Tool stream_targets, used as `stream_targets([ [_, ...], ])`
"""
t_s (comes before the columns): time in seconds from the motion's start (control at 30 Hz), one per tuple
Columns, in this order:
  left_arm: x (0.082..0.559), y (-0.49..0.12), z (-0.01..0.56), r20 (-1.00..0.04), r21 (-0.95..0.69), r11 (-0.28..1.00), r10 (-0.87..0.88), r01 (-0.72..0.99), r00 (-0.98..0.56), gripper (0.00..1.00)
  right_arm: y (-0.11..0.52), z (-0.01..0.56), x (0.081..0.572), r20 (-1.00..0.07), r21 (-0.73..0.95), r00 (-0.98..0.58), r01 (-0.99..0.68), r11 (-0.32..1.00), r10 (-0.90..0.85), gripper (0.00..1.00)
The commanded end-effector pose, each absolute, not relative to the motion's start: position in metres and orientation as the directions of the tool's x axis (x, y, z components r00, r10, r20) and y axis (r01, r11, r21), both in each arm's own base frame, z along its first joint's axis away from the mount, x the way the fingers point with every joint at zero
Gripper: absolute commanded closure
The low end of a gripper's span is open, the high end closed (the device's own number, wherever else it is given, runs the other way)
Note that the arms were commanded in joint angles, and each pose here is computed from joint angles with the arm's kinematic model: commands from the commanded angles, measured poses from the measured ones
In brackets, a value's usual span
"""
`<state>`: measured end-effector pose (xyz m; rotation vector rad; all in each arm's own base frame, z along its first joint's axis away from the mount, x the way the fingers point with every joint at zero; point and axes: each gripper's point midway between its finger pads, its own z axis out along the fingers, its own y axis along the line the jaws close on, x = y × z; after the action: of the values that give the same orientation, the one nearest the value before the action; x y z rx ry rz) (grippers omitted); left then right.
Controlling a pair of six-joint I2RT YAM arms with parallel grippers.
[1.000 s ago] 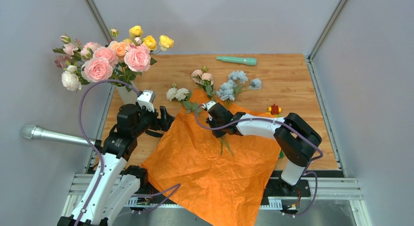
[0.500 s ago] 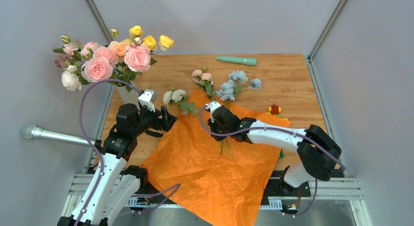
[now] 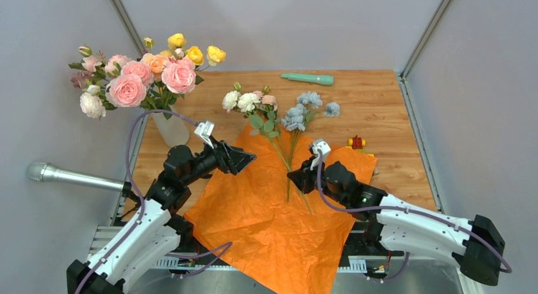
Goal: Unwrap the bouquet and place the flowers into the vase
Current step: Pick up the fake flower from the wrapping paper.
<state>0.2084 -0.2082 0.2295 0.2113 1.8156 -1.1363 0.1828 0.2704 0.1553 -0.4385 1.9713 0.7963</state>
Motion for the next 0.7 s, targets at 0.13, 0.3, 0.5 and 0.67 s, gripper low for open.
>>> stream_targets([
  [0.13, 0.202, -0.254, 0.33, -0.687, -0.689, 0.294, -0.557, 0.663, -0.467, 0.07, 0.27, 0.225, 0.163, -0.91, 0.416, -0.326, -0.714, 0.563, 0.258, 1.0],
  [0.3, 0.208, -0.267, 0.334, -0.671, -0.702, 0.286, -0.572, 0.652, -0.471, 0.06, 0.267, 0.237, 0.151, -0.911, 0.408, -0.302, -0.757, 0.51, 0.282, 1.0],
  [0.5, 0.213, -0.271, 0.347, -0.657, -0.702, 0.27, -0.602, 0.659, -0.454, 0.12, 0.266, 0.243, 0.139, -0.911, 0.401, -0.294, -0.792, 0.46, 0.288, 1.0],
  [0.67, 0.216, -0.27, 0.357, -0.653, -0.695, 0.263, -0.621, 0.669, -0.434, 0.29, 0.268, 0.244, 0.132, -0.914, 0.395, -0.298, -0.814, 0.426, 0.277, 1.0],
])
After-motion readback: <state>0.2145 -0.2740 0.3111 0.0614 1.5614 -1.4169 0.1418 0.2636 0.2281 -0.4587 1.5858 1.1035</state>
